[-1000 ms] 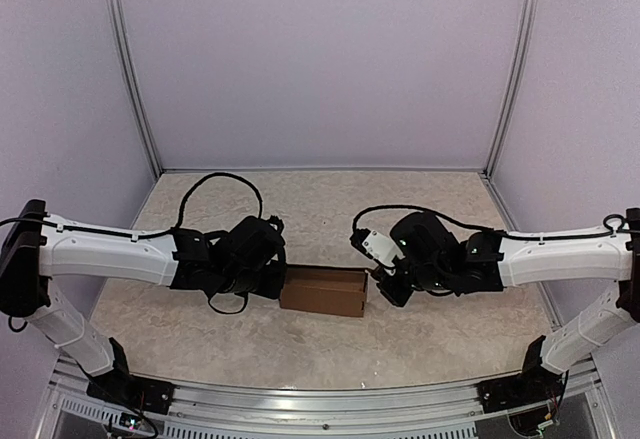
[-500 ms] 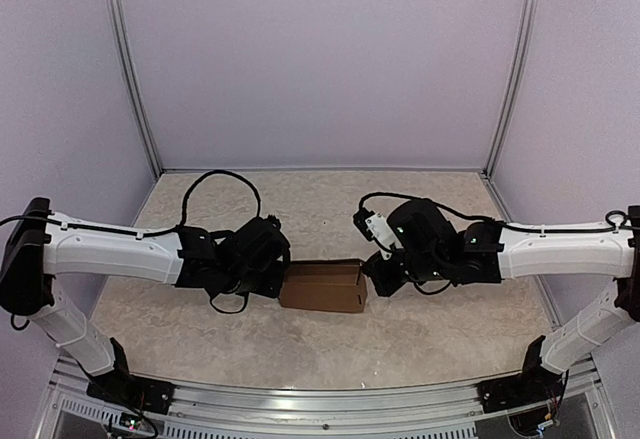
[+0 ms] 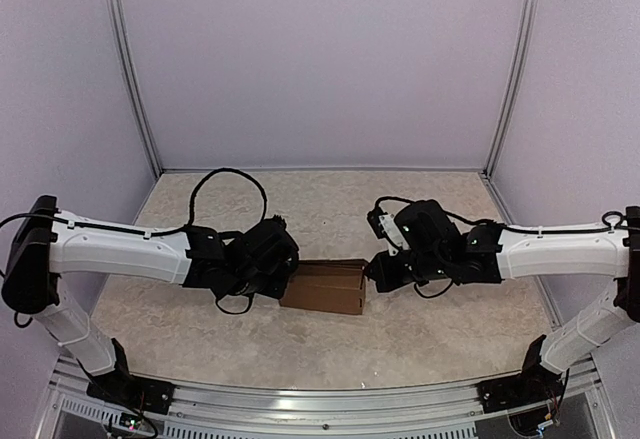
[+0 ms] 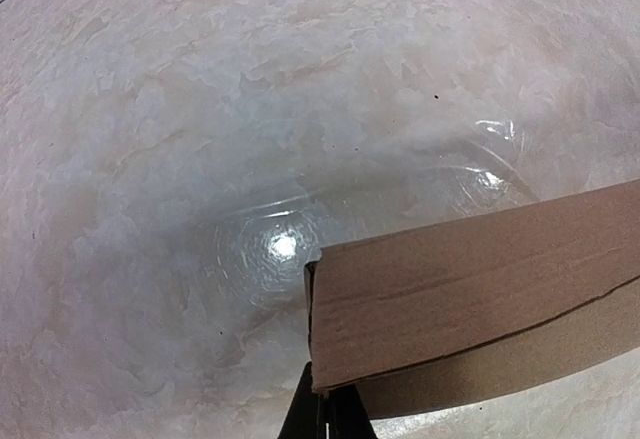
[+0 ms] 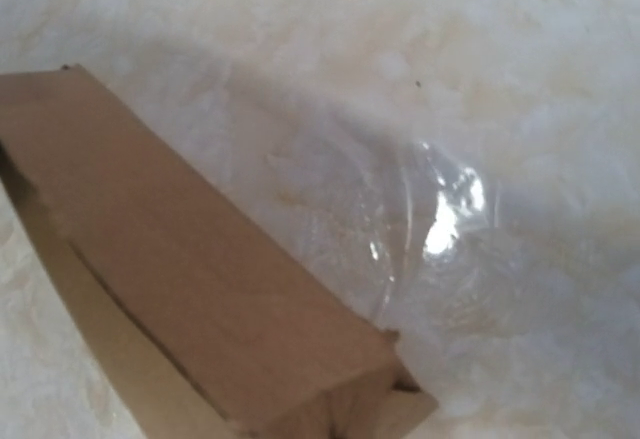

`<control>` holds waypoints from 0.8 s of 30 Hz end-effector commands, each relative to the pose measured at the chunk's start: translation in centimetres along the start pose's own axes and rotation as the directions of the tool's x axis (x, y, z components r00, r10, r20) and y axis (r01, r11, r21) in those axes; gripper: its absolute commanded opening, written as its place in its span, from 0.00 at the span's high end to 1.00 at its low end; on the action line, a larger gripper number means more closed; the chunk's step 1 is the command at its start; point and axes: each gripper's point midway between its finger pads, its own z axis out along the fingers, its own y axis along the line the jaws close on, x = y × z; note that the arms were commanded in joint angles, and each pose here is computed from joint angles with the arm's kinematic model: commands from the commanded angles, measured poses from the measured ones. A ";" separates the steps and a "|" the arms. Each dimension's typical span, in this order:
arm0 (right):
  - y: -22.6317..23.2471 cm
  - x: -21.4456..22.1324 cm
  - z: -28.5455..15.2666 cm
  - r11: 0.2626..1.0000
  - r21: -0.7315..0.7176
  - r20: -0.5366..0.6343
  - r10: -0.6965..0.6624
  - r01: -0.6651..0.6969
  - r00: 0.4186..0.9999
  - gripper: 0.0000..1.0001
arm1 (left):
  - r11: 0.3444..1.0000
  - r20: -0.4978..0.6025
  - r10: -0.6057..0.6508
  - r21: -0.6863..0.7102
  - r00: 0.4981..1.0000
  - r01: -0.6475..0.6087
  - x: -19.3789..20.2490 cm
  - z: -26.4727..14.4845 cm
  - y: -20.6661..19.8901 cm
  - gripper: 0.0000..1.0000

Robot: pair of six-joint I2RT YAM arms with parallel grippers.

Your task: Fold the paper box

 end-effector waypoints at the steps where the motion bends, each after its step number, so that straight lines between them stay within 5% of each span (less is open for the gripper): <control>1: -0.3 1.4 0.5 0.992 -0.057 -0.037 0.107 -0.109 0.994 1.00 | 0.995 -0.146 0.093 -0.027 0.985 -0.098 4.2 1.2 0.4 1.00; 24: 0.4 0.7 1.3 0.904 -0.244 -0.106 0.335 -0.350 0.936 1.00 | 0.985 -0.152 0.150 -0.064 0.977 -0.162 4.6 1.7 -0.5 1.00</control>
